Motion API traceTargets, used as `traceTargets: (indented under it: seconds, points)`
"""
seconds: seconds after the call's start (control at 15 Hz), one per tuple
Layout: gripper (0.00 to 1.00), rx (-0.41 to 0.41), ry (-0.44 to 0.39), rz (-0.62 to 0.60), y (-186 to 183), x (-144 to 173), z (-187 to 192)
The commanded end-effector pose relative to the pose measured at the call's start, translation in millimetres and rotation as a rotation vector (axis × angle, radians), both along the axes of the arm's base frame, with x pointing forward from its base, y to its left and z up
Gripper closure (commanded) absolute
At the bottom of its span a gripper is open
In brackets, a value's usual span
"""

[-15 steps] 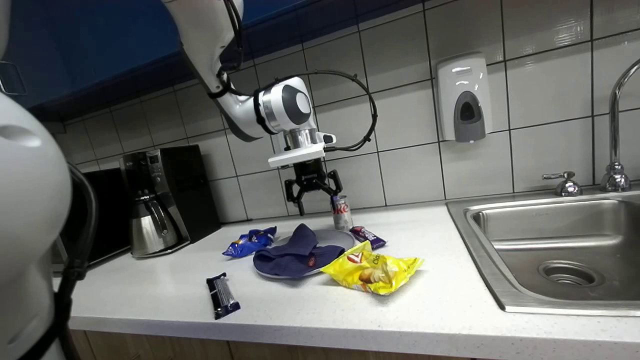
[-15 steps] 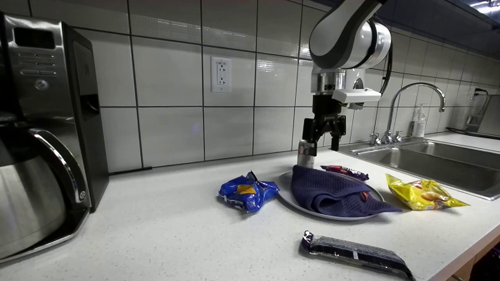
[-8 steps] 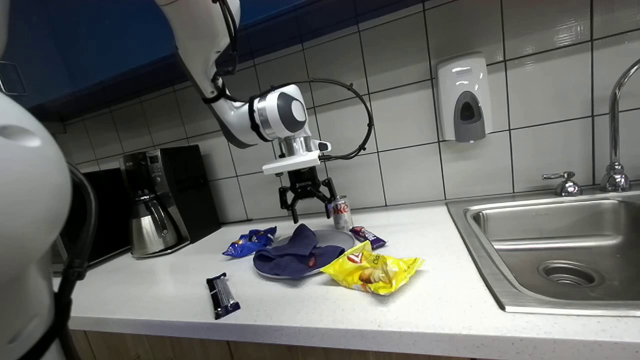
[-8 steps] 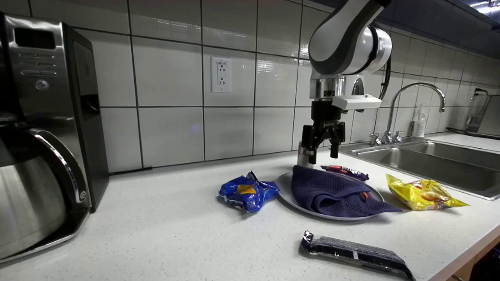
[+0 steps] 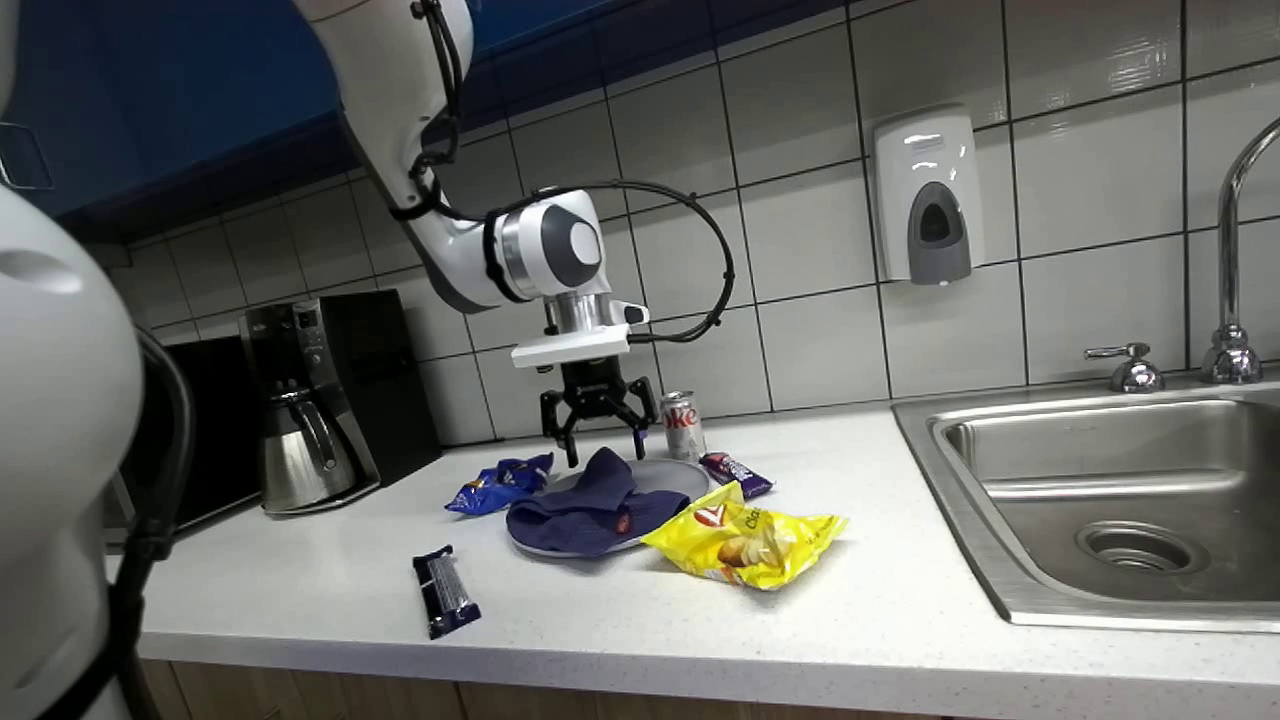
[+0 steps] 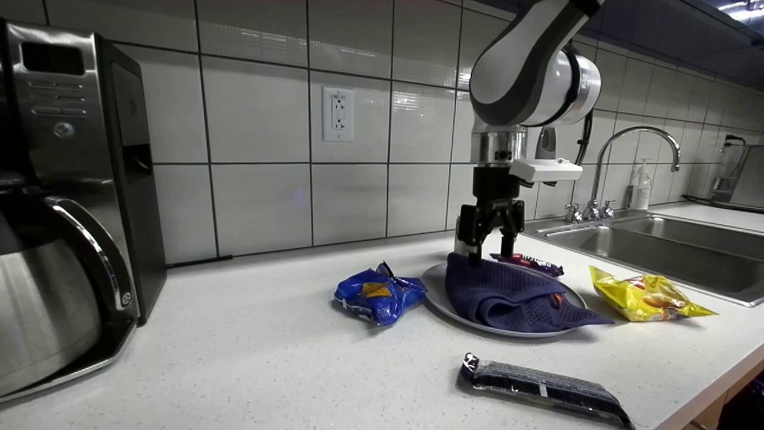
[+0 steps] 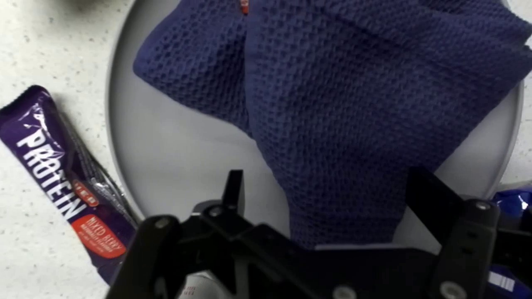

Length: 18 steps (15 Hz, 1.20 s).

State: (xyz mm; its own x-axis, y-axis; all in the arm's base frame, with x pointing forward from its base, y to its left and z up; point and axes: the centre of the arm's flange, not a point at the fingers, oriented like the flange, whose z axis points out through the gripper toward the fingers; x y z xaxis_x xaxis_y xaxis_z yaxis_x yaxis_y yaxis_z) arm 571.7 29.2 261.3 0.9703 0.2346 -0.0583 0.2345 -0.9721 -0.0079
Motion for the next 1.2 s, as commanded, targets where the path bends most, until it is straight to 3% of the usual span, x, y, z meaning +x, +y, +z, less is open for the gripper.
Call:
traceTargets:
  seconds: [0.0, 1.13]
  points:
    - [0.0, 0.018, 0.011, 0.054, 1, -18, -6]
    - [0.0, 0.008, 0.071, 0.126, 2, -41, -33]
